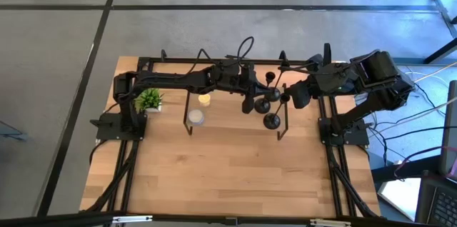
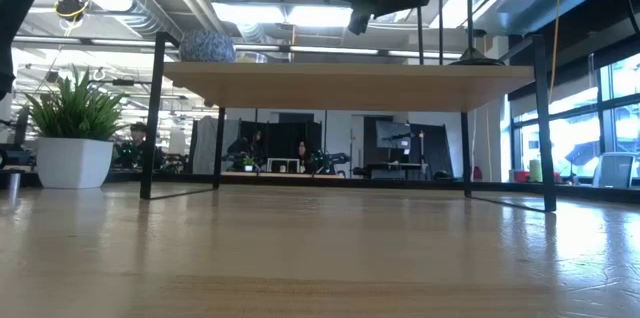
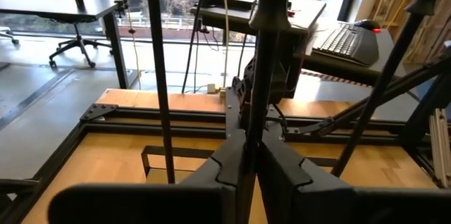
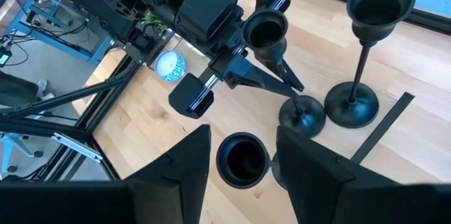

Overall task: Pick & Place candle stick holders
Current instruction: Put the black candle holder on the shelf

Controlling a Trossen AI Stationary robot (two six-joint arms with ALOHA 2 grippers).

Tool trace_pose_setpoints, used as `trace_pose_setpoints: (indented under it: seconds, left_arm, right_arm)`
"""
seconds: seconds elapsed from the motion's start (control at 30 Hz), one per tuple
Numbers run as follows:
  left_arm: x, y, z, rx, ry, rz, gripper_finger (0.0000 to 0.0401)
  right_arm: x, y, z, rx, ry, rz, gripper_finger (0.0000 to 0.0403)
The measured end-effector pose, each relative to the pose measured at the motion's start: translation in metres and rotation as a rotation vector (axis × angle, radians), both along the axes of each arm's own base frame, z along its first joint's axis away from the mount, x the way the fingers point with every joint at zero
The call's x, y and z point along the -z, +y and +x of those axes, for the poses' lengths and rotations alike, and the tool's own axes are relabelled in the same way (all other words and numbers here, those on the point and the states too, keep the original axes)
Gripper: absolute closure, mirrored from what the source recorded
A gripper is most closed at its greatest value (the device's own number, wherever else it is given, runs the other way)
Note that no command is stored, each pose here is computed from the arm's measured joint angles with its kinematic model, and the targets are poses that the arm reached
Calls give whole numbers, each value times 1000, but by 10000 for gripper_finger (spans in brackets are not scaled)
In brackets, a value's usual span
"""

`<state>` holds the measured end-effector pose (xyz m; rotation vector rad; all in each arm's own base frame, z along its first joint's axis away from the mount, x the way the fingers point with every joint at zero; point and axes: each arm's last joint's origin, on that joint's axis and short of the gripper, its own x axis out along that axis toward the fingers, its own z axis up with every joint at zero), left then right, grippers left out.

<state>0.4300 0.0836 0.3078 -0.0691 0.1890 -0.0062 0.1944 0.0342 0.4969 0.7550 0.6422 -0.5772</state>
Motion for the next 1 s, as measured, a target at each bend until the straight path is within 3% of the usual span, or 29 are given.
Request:
trace_pose_setpoints:
  seconds: [1.0]
  left_arm:
    - [-6, -3, -12, 14, 81, 53, 367]
  right_arm:
    - [0, -1, 0, 18, -4, -21, 236]
